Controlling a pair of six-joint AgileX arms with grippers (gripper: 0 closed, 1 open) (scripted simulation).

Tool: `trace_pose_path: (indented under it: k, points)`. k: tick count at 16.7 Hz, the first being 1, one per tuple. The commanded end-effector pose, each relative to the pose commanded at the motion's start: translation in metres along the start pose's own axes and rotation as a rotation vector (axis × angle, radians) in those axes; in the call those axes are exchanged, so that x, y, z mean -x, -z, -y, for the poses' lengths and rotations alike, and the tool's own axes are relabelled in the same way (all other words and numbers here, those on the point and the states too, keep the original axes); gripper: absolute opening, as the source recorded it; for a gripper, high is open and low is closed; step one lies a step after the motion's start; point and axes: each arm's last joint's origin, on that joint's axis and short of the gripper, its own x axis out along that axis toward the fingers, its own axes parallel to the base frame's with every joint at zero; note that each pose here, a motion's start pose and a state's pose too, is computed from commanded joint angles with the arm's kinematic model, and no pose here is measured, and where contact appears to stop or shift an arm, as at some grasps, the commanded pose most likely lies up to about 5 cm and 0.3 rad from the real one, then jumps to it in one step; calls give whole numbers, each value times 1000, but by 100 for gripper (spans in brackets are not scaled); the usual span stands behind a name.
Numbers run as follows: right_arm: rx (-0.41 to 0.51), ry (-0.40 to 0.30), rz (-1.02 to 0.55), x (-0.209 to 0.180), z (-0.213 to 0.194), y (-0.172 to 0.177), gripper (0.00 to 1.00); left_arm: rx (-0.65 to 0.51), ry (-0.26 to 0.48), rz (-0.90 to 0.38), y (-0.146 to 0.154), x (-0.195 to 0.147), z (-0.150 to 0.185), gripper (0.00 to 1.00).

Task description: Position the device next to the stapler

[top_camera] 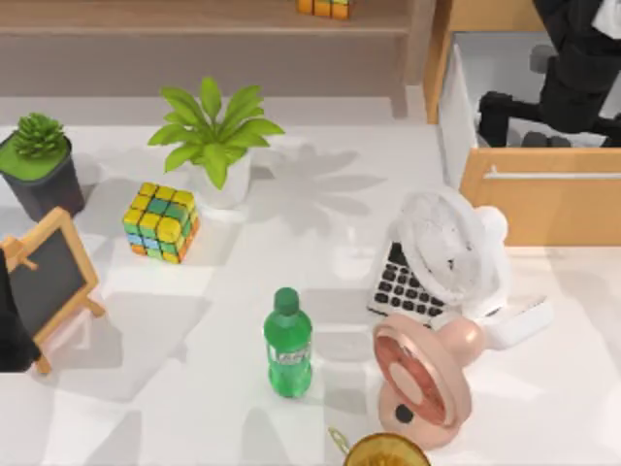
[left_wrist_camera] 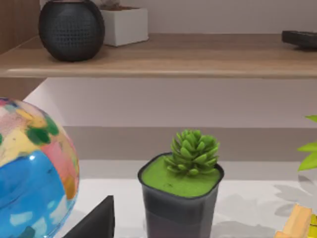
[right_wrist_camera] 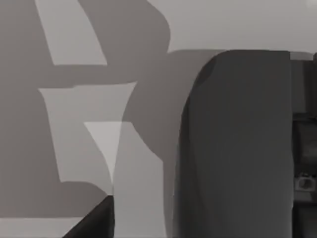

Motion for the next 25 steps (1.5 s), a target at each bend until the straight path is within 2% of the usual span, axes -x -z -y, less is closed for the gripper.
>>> trace_pose_path:
  k: [4,17,25]
  points:
    - [0,0,0,0,0,0,100,0,0,0,0,0,0,100]
    - [0,0,0,0,0,0,2,0,0,0,0,0,0,100]
    - [0,0,0,0,0,0,0,0,0,0,0,0,0,100]
